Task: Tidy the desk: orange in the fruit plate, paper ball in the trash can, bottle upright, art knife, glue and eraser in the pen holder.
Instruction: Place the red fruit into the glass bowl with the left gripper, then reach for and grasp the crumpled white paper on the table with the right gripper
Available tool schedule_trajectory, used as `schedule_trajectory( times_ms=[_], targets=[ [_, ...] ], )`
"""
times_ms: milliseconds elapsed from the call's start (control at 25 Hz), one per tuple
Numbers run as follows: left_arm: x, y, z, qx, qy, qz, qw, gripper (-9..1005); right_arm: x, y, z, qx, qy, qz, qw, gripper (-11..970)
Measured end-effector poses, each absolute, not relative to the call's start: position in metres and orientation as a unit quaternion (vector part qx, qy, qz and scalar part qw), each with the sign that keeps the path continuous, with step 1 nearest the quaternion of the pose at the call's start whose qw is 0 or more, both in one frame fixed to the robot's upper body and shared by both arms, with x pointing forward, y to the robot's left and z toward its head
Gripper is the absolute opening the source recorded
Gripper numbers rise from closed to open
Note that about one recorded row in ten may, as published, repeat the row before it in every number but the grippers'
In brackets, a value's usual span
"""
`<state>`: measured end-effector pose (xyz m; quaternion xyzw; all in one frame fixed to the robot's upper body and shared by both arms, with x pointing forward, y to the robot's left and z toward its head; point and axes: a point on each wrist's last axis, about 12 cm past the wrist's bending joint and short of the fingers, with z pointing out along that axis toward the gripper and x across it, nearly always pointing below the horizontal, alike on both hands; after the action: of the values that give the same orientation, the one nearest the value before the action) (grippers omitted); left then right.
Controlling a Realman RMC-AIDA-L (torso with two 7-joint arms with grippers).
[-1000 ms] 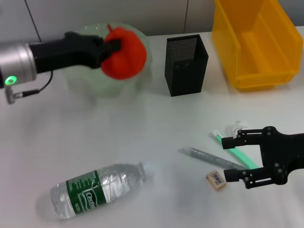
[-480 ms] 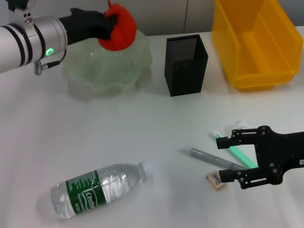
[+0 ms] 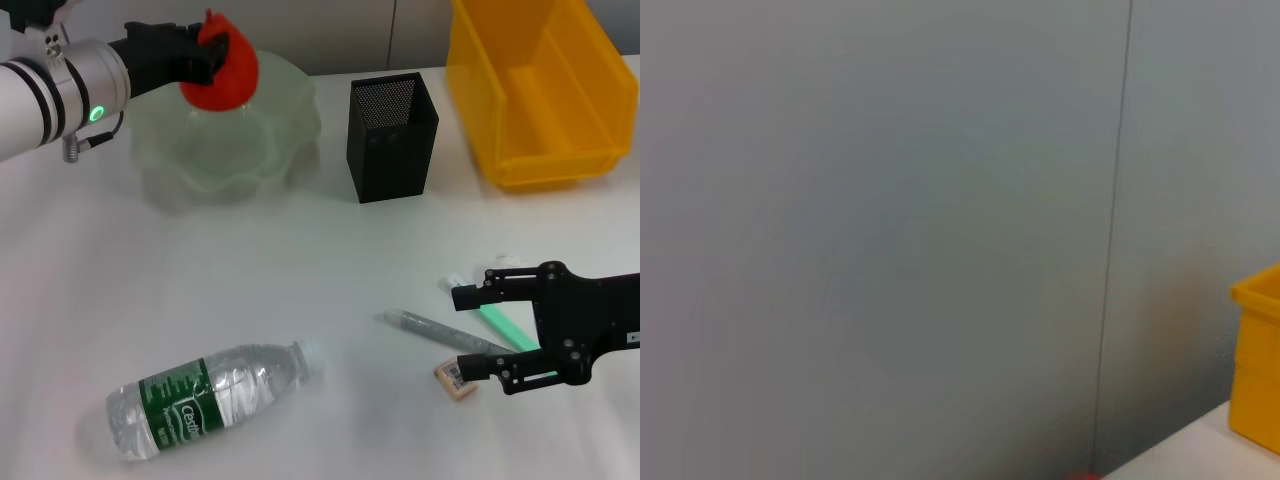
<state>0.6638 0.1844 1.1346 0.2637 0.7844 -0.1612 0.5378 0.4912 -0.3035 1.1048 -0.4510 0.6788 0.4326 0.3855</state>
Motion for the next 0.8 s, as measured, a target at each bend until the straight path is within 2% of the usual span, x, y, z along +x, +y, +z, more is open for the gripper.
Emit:
schedule_trajectory(
  times_ms=[440, 640, 680, 720, 800],
  targets=[
    [0.648, 0.191, 1.138, 0.283, 0.769, -0.210, 0.534, 510, 0.495, -0.302, 1.107, -0.452, 0.678, 0.430, 0.389, 770],
    [0.616, 0.206, 1.138, 0.341, 0.735, -0.271, 0.519, 739, 0.500, -0.303, 1.111, -0.442, 0.689, 0.429, 0.384, 770],
    [0.609, 0.210, 1.137, 0.349, 0.729, -0.284, 0.515, 749, 0.502, -0.304, 1.113, -0.438, 0.693, 0.427, 0.382, 770],
    [0.588, 0.224, 1.134, 0.370, 0.710, -0.324, 0.504, 759, 0.506, -0.306, 1.119, -0.436, 0.700, 0.420, 0.380, 770],
    [0.579, 0.229, 1.133, 0.377, 0.702, -0.339, 0.501, 779, 0.507, -0.307, 1.121, -0.436, 0.703, 0.416, 0.378, 770]
  ],
)
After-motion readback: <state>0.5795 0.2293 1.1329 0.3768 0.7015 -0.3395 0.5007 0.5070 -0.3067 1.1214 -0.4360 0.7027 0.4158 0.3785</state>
